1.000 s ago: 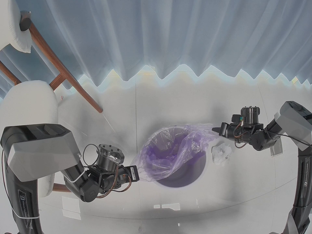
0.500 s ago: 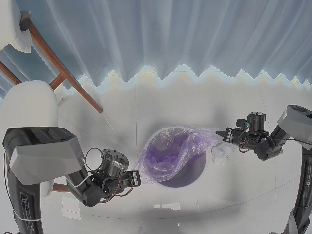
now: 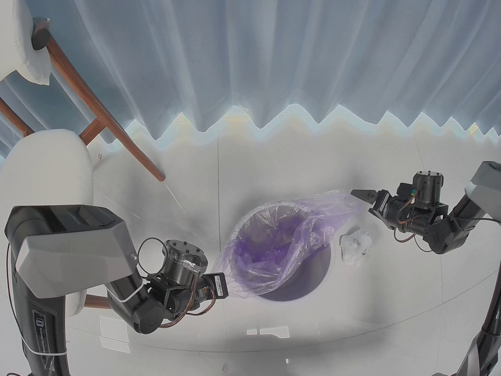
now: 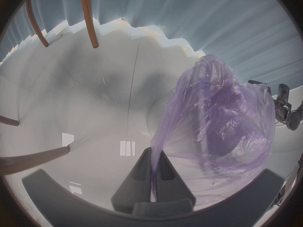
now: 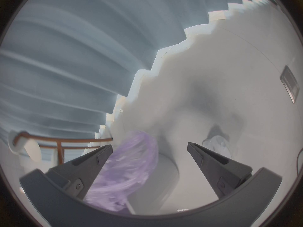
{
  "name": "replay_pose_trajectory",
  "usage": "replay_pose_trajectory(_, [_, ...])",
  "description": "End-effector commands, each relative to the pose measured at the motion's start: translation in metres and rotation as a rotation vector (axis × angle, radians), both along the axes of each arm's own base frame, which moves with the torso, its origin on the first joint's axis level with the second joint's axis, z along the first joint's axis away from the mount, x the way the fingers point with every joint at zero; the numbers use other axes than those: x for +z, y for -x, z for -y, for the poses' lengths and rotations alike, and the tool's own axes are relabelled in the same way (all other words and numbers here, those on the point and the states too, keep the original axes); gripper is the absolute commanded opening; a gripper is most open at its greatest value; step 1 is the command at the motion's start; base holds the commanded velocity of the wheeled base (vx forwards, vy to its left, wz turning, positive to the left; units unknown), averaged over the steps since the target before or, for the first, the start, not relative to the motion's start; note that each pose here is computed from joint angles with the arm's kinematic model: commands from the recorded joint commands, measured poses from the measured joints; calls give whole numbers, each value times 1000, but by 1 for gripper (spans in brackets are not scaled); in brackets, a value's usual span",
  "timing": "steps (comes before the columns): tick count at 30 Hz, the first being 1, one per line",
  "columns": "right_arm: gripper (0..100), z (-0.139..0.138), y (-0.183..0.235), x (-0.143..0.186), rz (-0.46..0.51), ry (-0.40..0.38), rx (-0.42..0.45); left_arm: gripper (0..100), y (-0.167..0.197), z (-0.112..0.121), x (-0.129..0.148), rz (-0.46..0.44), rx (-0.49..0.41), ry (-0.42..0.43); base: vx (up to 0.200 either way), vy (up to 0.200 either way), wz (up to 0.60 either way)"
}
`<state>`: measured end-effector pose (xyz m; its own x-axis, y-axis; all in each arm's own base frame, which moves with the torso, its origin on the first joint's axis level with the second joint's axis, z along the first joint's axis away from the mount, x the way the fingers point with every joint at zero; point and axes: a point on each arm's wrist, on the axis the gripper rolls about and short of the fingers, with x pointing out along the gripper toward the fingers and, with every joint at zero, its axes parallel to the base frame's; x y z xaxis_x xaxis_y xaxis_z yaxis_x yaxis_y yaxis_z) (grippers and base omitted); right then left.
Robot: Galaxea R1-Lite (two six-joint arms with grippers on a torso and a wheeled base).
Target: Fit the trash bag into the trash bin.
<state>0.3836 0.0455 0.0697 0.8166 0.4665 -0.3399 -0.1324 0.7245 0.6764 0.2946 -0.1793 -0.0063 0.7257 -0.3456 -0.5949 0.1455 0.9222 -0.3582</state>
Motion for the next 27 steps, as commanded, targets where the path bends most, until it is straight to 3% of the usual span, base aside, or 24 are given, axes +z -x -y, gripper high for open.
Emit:
replay_pose_trajectory(1, [100,-1,57,69,-24,-146,-45,0,2,6,5,42,-20,19,0,0,0])
replay_pose_trajectory(6, [100,-30,79,81,-126,-251,-34,0,3,7,4,42,-30,10,0,0,0])
replay_pose_trajectory(13, [100,-77,88,61,-202,-206,-11,0,7,6,2,34,-33,2,0,0,0])
replay_pose_trajectory(15, [100,-77,88,61,-202,-206,-11,0,7,6,2,34,-33,2,0,0,0])
replay_pose_trajectory(16, [100,-92,92,57,-227,-210,17,0,8,6,2,44,-27,3,0,0,0])
replay_pose_trajectory(27, [100,-120,82,34,-269,-191,45,0,8,6,0,46,-30,-5,0,0,0])
